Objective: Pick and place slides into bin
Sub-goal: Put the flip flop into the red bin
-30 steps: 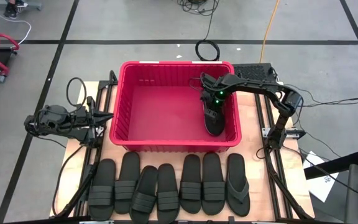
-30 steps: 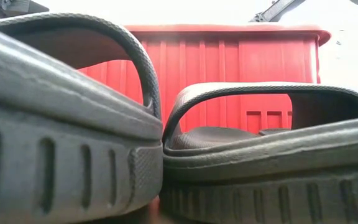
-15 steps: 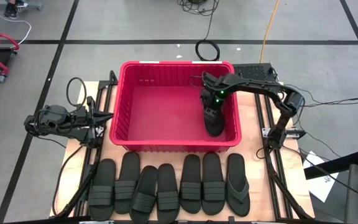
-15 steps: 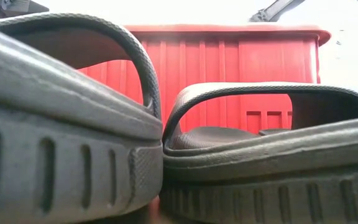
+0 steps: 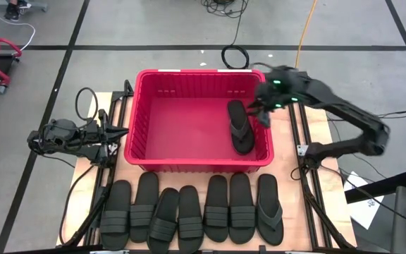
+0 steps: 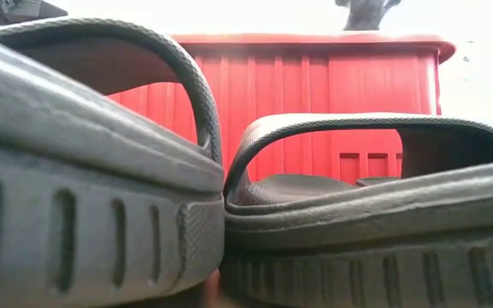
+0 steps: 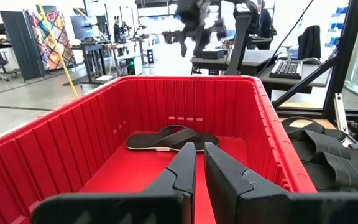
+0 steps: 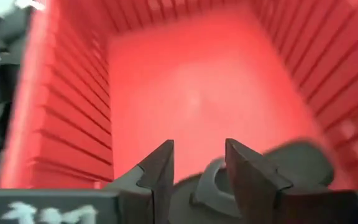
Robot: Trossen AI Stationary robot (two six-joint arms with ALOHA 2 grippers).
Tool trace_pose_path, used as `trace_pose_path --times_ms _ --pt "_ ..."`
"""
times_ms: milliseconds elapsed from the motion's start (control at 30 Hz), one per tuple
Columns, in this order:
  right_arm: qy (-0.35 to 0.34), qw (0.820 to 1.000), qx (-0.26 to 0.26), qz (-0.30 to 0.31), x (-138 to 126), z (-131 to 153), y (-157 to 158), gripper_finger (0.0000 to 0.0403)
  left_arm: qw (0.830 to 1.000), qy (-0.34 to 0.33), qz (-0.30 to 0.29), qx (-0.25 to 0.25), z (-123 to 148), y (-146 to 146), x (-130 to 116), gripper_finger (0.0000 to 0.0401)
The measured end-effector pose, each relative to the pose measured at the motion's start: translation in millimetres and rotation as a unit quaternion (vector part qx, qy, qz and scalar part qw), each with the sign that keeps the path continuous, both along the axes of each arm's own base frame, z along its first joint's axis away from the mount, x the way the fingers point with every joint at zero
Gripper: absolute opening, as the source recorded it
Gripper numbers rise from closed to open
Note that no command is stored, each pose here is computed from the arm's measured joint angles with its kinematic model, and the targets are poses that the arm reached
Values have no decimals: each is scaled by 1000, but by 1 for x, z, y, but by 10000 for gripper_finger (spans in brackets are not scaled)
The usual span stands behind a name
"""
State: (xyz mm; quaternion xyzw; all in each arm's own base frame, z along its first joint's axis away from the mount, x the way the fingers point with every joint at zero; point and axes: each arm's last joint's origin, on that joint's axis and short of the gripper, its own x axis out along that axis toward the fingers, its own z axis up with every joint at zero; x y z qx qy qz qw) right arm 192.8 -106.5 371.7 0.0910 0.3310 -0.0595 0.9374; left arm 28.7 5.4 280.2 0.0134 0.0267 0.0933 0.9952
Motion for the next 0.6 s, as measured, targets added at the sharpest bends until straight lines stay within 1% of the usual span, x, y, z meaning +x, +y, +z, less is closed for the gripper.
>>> trace_pose_path --times_ms 67,133,200,233,267,367,433,467,533,600 --pt "-37 999 -34 21 -18 16 15 114 1000 0 0 -1 0 0 0 31" --pt "-78 994 -50 49 -34 29 29 90 1000 -1 0 -3 0 0 0 31" --pt "-108 991 -52 66 -48 38 40 51 1000 -2 0 -10 0 0 0 31" --pt "-117 990 -49 66 -53 40 43 29 1000 -2 1 -11 0 0 0 31" --pt "-123 989 -46 61 -57 42 47 15 1000 -3 0 -14 0 0 0 31" --pt "-134 990 -31 43 -66 46 55 7 1000 -4 1 -19 0 0 0 31" --pt "-125 991 -2 55 -71 45 64 2 1000 -3 1 -20 0 0 0 31" --pt "-109 992 22 66 -74 42 68 1 1000 -4 1 -20 0 0 0 31" --pt "-55 990 88 91 -82 32 80 1 1000 -4 1 -22 0 0 0 31" --pt "14 983 150 102 -91 23 90 0 1000 -4 1 -25 0 0 0 31"
